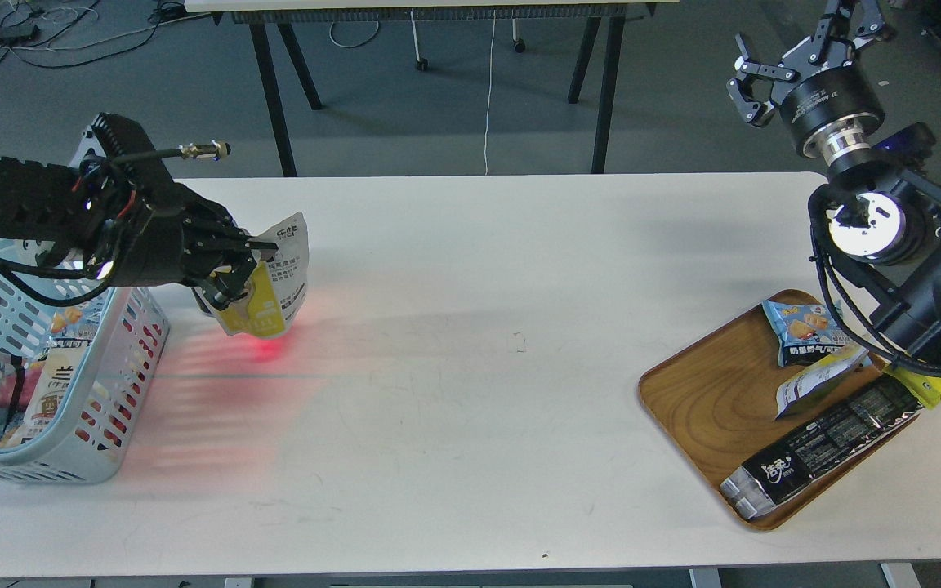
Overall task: Scan snack and place in basket
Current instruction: 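Hold the pouch in front of the red scanner light with the left gripper, then carry the pouch over the blue basket and drop it in with the left gripper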
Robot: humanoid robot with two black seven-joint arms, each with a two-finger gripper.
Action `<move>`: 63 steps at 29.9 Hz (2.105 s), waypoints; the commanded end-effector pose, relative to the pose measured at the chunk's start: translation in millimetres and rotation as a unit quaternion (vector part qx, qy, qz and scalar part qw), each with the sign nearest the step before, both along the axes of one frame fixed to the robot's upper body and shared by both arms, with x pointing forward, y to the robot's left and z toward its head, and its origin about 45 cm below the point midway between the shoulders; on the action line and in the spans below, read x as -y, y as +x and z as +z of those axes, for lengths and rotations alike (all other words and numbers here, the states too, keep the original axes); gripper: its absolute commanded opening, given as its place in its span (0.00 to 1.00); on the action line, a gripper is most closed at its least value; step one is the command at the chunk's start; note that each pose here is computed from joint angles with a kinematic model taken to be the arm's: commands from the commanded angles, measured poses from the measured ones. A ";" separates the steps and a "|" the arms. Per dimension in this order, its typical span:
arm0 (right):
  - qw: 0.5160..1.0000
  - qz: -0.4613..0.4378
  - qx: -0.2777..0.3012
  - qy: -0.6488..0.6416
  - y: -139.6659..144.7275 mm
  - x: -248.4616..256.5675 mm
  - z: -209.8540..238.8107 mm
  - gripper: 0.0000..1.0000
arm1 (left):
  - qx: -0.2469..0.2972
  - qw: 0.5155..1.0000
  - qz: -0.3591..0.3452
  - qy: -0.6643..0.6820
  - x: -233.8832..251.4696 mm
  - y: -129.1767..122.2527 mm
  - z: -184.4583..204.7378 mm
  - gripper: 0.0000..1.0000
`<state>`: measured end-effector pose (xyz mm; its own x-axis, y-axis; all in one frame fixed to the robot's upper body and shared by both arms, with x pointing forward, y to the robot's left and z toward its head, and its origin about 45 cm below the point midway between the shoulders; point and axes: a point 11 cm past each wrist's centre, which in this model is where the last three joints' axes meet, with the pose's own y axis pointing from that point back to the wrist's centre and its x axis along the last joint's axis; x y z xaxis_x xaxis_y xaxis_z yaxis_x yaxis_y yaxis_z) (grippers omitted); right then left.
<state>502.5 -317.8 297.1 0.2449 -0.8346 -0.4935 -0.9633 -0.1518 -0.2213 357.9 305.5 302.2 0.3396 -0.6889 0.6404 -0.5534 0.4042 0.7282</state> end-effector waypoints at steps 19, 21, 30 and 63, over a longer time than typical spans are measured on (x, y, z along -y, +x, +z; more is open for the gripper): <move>1.000 0.000 0.000 0.001 0.1 0.0 0.5 0.97 | 0.003 1.000 -0.018 -0.010 11.8 -5.8 3.2 0.00; 1.000 0.001 0.001 0.001 0.2 -0.9 0.3 0.97 | 0.005 1.000 -0.007 -0.012 10.3 1.5 0.0 0.00; 1.000 0.001 0.006 0.000 1.4 0.0 5.5 0.97 | 0.006 1.000 -0.025 -0.017 19.5 -4.7 3.6 0.00; 1.000 0.021 0.014 0.009 6.8 -24.2 12.6 0.97 | 0.019 0.973 0.228 -0.028 -171.5 -62.1 98.7 0.00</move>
<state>509.2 -292.5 307.7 0.2912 -0.8136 -0.5032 -0.9506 -0.1871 -0.2476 297.3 468.1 409.3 0.5594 -0.4449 0.6994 -0.7161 0.1655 0.6781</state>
